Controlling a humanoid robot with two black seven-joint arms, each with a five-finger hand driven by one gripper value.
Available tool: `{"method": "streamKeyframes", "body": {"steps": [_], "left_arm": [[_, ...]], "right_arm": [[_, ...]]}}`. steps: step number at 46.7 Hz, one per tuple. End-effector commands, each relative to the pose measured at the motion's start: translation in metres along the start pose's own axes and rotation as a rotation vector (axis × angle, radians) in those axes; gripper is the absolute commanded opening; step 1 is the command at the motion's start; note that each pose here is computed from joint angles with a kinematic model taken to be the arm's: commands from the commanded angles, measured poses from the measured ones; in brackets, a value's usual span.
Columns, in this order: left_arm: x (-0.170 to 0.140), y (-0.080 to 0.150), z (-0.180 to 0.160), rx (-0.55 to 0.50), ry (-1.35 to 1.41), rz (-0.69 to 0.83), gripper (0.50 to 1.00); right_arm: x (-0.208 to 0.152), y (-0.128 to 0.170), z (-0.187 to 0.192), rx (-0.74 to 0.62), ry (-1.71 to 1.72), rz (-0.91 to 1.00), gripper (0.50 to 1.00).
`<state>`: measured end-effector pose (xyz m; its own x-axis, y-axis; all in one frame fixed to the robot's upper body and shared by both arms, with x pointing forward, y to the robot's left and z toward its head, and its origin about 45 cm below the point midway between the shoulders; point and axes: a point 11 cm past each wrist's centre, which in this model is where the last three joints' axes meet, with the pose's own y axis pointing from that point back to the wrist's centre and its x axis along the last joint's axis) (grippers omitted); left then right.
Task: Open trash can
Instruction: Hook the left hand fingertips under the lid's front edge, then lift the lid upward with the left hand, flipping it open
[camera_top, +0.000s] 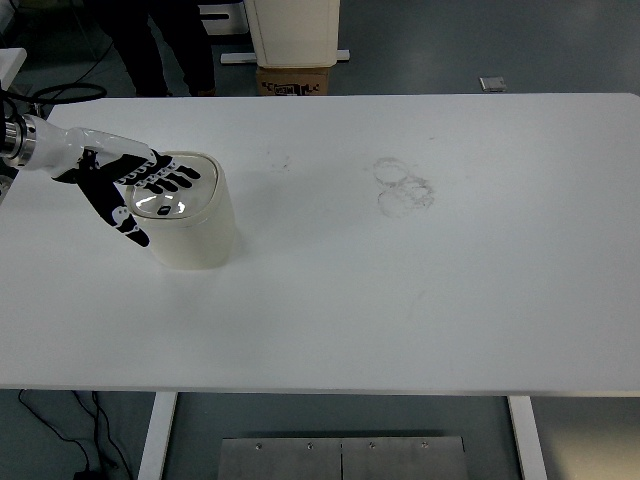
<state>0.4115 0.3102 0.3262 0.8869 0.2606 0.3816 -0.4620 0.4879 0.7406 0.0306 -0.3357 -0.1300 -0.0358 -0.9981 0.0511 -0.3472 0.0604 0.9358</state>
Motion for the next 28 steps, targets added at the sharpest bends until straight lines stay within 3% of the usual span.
{"method": "streamKeyframes", "body": {"steps": [1, 28], "left_arm": [[0.000, 0.000, -0.001, 0.002, 0.001, -0.001, 1.000], [0.027, 0.022, 0.020, -0.050, -0.004, 0.089, 1.000]], "right_arm": [[0.000, 0.000, 0.000, 0.000, 0.001, 0.000, 0.991], [0.000, 0.000, 0.000, 0.000, 0.000, 0.000, 0.991]]}}
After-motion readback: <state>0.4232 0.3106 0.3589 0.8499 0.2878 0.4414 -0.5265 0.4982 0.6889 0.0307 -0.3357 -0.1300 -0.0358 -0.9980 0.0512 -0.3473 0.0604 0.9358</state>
